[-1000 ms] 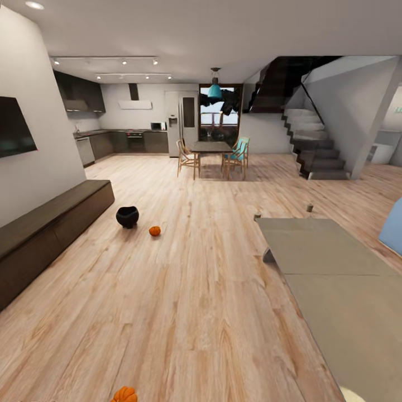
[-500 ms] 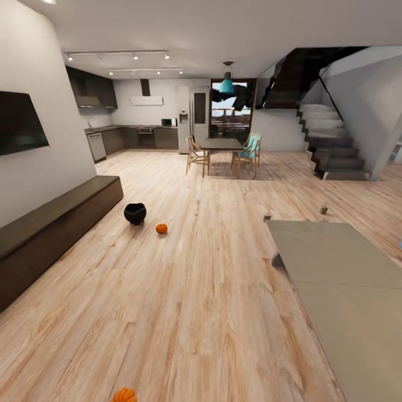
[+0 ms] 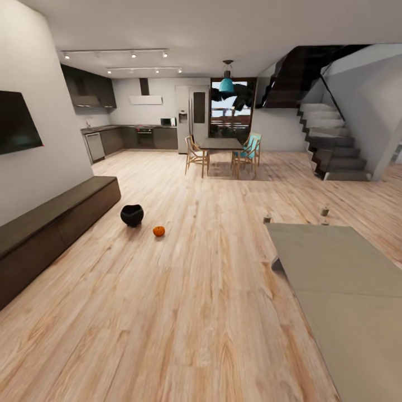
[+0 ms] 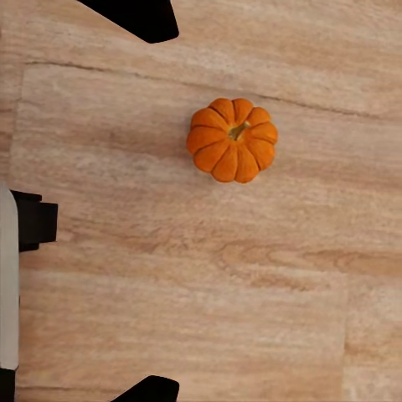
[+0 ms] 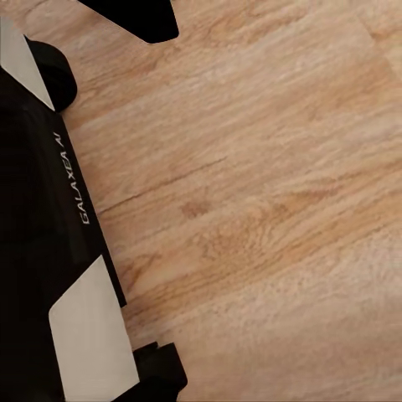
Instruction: Place each of the two pumpkins and all three candles from the living room inside a cabinet in the living room (use any cabinet), then make sure every cabinet is closed, and position the cauldron so it is next to a table in the living room.
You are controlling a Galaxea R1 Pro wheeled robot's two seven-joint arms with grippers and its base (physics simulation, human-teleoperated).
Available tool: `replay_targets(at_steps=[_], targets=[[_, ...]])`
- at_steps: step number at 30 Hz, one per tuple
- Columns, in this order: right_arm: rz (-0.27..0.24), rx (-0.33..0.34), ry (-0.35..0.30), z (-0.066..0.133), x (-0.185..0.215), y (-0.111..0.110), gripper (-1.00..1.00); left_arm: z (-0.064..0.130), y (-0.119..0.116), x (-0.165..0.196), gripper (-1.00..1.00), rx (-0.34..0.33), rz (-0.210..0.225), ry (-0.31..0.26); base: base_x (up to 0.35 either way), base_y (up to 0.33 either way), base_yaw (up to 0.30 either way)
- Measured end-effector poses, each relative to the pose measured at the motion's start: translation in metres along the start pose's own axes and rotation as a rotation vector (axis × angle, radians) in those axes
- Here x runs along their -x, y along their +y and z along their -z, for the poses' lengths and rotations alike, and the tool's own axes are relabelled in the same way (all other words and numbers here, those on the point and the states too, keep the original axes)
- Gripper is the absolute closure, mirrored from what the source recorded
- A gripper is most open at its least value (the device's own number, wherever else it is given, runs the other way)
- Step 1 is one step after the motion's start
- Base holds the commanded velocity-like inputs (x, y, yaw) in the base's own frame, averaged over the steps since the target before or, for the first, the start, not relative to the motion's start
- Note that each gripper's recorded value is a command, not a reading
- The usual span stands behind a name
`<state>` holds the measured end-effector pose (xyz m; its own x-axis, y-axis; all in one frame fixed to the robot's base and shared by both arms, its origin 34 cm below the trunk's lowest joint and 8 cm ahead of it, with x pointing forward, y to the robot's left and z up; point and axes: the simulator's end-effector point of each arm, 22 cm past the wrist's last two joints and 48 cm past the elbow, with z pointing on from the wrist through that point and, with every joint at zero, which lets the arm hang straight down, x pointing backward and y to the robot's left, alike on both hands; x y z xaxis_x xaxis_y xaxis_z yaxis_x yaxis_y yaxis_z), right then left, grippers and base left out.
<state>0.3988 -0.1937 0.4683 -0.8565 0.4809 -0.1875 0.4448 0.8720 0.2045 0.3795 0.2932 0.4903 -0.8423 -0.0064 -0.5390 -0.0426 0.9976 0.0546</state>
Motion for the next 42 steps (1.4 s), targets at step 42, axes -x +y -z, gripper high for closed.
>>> replay_targets(at_steps=[42], targets=[[0.141,0.001,-0.020,-0.002,-0.016,0.006,-1.00,0.000,0.000,0.000,-1.00,0.000,0.000,0.000,0.104,-0.047,0.000]])
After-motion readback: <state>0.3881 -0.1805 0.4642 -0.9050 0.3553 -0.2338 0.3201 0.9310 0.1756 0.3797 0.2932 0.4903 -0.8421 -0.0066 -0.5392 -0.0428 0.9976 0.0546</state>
